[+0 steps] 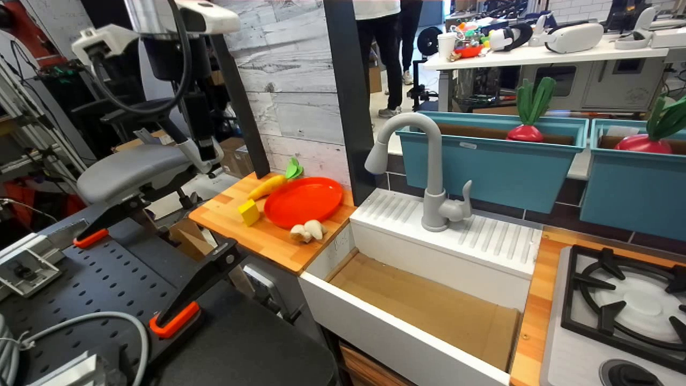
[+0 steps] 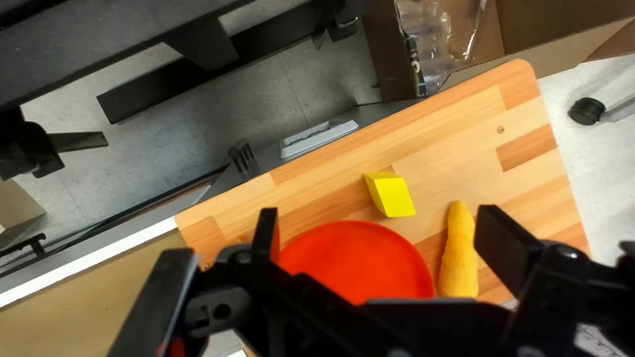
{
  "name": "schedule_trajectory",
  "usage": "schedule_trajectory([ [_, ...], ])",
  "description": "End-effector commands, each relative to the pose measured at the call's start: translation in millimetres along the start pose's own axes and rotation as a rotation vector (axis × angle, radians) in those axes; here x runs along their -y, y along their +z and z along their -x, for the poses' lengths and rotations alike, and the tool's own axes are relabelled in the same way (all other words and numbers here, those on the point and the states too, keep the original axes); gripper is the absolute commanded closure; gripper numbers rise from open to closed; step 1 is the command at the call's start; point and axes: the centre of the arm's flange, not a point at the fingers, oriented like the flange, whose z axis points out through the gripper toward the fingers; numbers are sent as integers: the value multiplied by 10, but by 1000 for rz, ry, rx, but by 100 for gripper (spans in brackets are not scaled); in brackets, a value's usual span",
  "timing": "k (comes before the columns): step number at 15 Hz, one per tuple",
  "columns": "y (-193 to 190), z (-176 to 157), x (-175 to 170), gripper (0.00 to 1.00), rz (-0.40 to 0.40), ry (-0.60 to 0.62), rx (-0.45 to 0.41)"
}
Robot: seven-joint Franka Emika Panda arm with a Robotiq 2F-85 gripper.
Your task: Pick the yellow block and put it on the plate
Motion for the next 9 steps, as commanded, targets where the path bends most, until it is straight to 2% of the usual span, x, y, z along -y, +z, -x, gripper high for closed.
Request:
schedule_trajectory([
  [1,463,-299,238,0,-11,40,5],
  [9,1208,-499,570,0,37,51,59],
])
